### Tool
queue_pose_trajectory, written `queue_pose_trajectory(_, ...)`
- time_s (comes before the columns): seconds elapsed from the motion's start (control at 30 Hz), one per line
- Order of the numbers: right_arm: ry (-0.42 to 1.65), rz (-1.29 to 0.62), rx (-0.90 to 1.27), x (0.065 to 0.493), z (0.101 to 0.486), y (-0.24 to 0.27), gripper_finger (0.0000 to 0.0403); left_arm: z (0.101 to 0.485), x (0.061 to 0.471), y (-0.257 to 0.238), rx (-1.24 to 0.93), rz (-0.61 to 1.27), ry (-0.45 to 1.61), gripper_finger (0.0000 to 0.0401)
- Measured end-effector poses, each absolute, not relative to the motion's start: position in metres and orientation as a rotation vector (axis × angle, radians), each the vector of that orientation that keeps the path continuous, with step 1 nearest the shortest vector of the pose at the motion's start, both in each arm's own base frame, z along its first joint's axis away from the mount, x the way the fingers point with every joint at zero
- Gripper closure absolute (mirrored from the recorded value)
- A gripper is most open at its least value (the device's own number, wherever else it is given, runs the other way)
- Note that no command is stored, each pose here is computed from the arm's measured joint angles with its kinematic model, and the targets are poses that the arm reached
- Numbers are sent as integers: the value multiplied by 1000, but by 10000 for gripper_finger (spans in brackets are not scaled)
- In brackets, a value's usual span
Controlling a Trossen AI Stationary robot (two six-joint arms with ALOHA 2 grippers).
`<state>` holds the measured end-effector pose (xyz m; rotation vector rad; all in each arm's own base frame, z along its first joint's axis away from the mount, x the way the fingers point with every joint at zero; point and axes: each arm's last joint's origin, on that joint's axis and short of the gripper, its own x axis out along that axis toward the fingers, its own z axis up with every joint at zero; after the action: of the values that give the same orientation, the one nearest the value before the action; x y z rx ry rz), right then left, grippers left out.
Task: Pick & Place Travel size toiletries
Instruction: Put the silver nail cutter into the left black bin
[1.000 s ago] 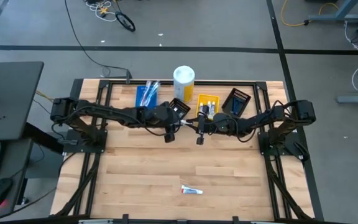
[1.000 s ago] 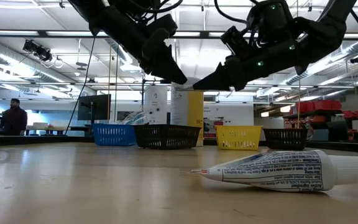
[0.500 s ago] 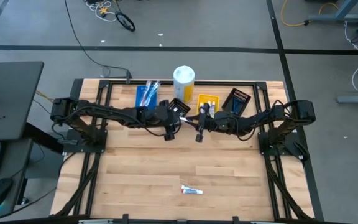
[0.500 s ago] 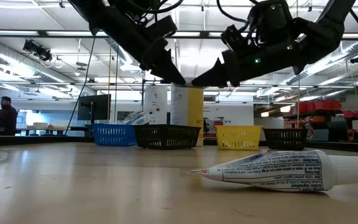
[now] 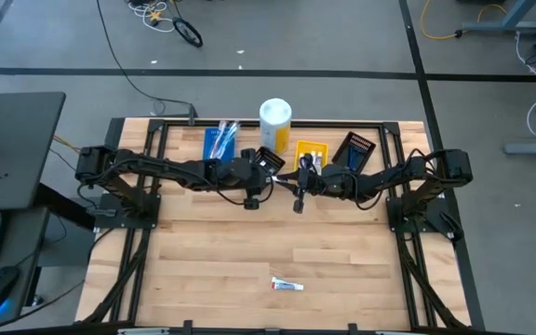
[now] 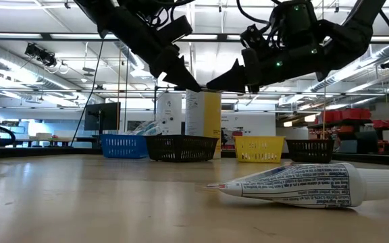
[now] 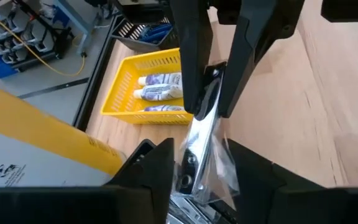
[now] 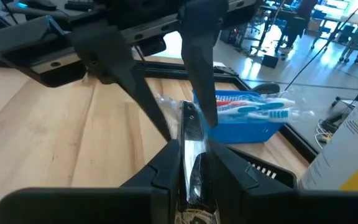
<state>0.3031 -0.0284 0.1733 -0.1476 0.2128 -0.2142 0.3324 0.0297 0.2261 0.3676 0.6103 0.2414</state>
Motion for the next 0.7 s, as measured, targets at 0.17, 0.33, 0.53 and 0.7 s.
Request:
queue_pose_trajectory(0.17,213,-213,-148,303,173,-28,334,226,332,30,365,244,610,301)
queue_pose_trajectory(0.33,213,-213,-142,303,173,-28,334,226,332,30,365,239,614,326)
queue_pose_trajectory(0.53,211,-214,-141,303,173,-28,328,226,332,30,370,237,615,330)
queue_pose_trajectory(0.7,207,-226,-142,303,174,-30,300,226,332,30,368,240,611,332)
